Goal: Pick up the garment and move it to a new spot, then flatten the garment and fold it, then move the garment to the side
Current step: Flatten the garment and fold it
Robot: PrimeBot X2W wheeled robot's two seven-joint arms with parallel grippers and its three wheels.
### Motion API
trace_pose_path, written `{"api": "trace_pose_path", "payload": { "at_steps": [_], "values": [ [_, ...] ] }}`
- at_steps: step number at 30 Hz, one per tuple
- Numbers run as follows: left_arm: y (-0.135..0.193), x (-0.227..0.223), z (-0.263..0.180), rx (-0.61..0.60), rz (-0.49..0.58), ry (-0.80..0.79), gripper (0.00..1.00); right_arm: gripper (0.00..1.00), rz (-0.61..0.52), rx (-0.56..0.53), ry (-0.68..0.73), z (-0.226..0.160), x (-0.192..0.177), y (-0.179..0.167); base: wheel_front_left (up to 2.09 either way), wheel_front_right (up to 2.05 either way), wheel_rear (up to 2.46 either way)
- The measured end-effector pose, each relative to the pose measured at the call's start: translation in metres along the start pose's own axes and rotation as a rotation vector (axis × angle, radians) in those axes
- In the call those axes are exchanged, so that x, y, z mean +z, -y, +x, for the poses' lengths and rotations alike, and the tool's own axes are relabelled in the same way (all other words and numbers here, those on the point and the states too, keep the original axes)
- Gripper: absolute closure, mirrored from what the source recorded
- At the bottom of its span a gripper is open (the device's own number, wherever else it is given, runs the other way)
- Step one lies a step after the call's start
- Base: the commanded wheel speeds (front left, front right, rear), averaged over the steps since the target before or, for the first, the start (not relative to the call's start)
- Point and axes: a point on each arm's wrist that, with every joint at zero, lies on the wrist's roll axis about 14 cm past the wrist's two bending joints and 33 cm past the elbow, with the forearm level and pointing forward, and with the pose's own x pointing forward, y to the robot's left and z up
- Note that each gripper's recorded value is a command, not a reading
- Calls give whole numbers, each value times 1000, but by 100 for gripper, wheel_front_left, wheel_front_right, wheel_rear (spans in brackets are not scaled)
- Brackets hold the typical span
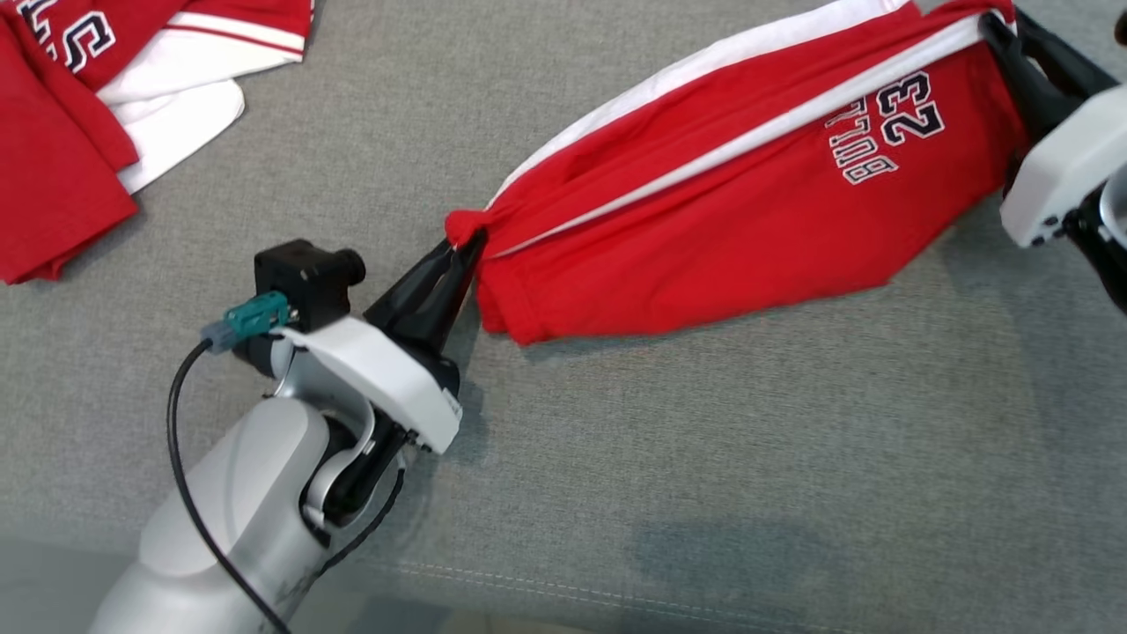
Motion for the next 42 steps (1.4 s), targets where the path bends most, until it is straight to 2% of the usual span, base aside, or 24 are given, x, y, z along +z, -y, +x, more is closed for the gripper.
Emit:
{"api": "trace_pose_path", "payload": {
  "at_steps": [7,8,9,10,11,12,18,24,28,33,42],
  "values": [
    [-12,-5,16,15,-17,-4,100,100,-3,33,-63,32,-18,-3,0,0,0],
    [-13,-6,18,15,-18,-3,74,100,-4,37,-64,35,-19,-4,0,0,0],
    [-14,-5,19,20,-19,6,0,72,-11,39,-64,37,-20,-4,0,0,0],
    [-15,-4,20,23,-19,13,0,47,-6,41,-64,38,-21,-5,0,0,0],
    [-15,-4,20,27,-21,16,0,5,2,41,-60,39,-21,-5,0,0,0],
    [-16,-3,21,30,-19,24,0,0,4,38,-52,40,-20,-4,0,0,0],
    [-19,15,18,54,-9,113,0,0,16,32,-7,36,-13,0,0,0,0],
    [-20,28,8,122,42,179,0,0,36,-2,129,20,11,9,0,0,0],
    [-19,22,-8,164,42,187,0,0,87,-50,166,-4,0,16,0,0,0],
    [-10,13,-28,179,38,184,0,0,155,-82,166,-37,-21,6,0,0,0],
    [7,10,-49,175,19,161,0,0,189,-147,193,-93,-32,-2,0,0,0]
  ]
}}
